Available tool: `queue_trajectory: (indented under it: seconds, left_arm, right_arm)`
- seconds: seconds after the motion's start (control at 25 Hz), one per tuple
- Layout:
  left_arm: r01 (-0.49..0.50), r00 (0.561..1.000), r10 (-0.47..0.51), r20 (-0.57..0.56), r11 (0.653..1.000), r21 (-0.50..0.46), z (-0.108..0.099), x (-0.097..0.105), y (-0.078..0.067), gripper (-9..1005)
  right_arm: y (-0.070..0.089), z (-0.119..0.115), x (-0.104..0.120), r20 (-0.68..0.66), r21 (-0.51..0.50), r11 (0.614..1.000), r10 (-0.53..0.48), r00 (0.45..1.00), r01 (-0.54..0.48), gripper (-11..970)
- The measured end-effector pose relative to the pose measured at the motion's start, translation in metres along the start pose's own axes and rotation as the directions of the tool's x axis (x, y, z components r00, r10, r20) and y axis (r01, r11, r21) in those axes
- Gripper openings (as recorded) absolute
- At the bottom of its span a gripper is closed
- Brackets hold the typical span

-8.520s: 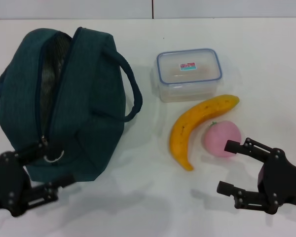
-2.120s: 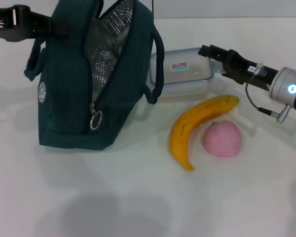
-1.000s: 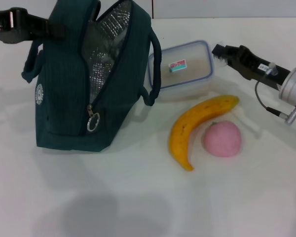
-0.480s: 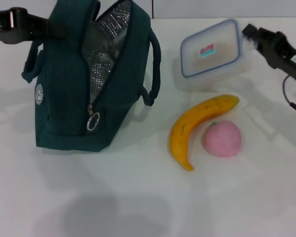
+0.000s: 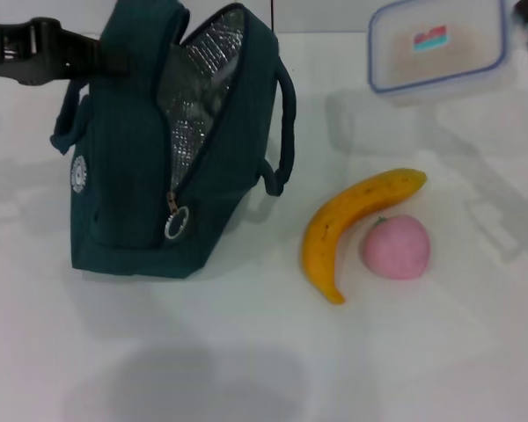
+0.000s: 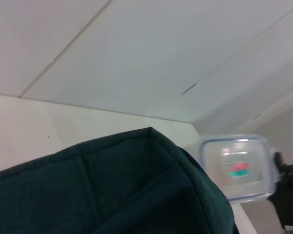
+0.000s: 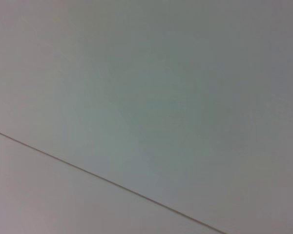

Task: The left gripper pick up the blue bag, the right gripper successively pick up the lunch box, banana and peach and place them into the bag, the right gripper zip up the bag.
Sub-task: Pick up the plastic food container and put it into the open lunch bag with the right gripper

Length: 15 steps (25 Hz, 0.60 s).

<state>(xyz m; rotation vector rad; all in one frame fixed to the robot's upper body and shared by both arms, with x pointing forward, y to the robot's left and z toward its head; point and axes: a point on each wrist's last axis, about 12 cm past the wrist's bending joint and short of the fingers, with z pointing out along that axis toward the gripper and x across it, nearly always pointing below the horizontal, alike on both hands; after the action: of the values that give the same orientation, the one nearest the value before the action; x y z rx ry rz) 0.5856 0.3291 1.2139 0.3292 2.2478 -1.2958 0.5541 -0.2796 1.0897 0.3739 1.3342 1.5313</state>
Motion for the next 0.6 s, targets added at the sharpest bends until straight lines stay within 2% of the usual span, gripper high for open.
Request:
queue_trajectory:
  seconds: [0.2,0.4,0.52,0.56,0.6]
  left_arm:
    - [0.010,1.000,-0.010,-0.005,1.000,0.011,0.003,-0.002,-0.001,37]
    - [0.020,1.000,-0.020,-0.015,0.999,0.031,0.012,-0.001,-0.003,37]
    - [0.031,0.999,-0.030,-0.026,0.998,0.048,0.020,0.001,-0.003,37]
    - [0.037,0.999,-0.035,-0.030,0.998,0.056,0.023,0.002,-0.003,37]
    - [0.040,0.999,-0.038,-0.032,0.997,0.060,0.025,0.003,-0.003,37]
  right_arm:
    - [0.016,0.009,-0.004,0.004,-0.131,0.990,0.057,0.998,-0.056,95]
    - [0.031,0.042,0.000,-0.082,-0.236,0.965,0.099,0.992,-0.116,95]
    - [0.035,0.053,0.003,-0.113,-0.256,0.957,0.106,0.988,-0.132,95]
    - [0.039,0.068,0.007,-0.149,-0.275,0.950,0.112,0.982,-0.150,95]
    - [0.040,0.072,0.009,-0.158,-0.278,0.948,0.114,0.981,-0.155,95]
